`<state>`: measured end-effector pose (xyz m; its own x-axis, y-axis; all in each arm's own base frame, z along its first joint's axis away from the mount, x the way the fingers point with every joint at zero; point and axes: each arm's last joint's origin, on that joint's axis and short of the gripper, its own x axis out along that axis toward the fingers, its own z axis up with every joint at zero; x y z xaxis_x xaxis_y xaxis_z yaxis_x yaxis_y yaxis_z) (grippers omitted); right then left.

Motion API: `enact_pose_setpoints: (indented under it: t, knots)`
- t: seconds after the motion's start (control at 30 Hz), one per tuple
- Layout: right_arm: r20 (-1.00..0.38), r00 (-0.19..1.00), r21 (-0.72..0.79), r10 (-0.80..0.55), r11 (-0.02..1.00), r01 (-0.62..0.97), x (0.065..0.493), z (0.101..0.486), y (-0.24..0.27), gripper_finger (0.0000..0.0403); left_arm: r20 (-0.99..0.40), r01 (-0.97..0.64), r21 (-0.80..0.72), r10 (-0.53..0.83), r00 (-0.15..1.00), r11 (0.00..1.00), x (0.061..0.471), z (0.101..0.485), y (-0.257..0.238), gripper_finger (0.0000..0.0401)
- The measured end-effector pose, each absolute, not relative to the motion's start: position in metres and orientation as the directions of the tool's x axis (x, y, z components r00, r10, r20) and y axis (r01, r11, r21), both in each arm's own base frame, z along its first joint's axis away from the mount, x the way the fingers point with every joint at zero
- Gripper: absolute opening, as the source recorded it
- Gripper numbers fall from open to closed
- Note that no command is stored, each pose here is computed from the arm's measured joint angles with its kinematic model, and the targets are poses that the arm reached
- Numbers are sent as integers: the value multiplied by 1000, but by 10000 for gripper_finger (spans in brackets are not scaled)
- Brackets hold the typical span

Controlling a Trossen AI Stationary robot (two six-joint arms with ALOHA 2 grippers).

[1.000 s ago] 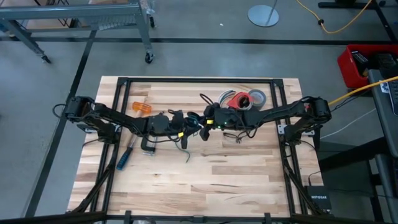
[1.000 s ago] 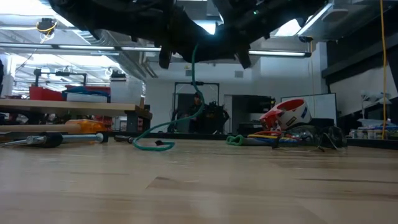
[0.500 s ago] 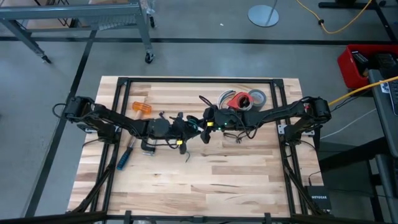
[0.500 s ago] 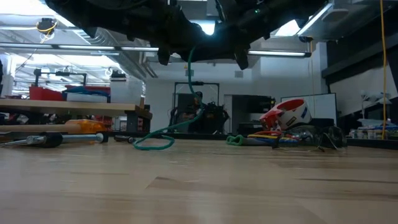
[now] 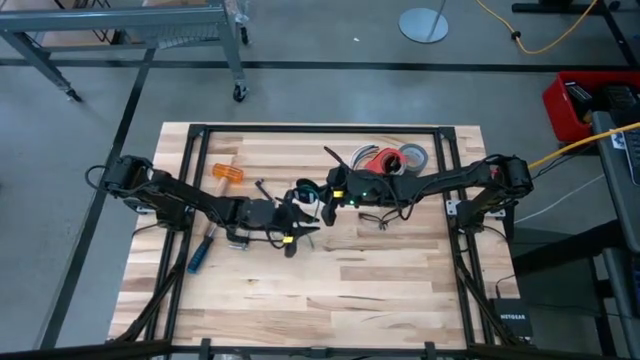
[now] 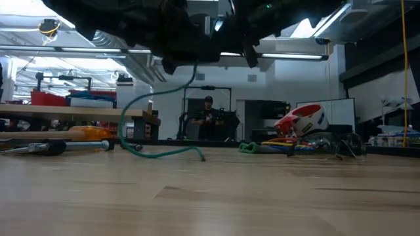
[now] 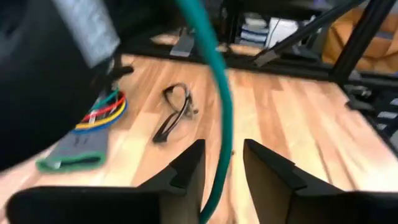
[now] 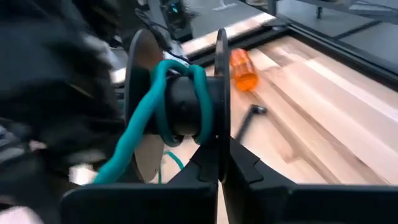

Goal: Coil cords
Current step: Coil the green wire to the spool

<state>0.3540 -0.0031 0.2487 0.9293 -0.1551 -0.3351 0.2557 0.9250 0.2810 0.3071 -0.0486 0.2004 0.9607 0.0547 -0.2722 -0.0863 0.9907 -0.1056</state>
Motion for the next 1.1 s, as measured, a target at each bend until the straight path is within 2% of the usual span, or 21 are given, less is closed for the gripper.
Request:
enact_pose_setpoints:
  t: [0.33, 0.73, 1.1]
  knots:
    - [-352, 929, 268, -113, 939, 216, 354, 247, -2, 3, -345, -102, -107, 59, 937, 989, 304, 193, -51, 111]
    - [-461, 887, 276, 0, 951, 143, 346, 240, -7, 3, -416, -85, -84, 43, 908, 993, 300, 187, -57, 111]
    - [-511, 860, 268, 2, 950, 157, 343, 235, -6, 3, -425, -89, -96, 40, 905, 991, 299, 186, -59, 110]
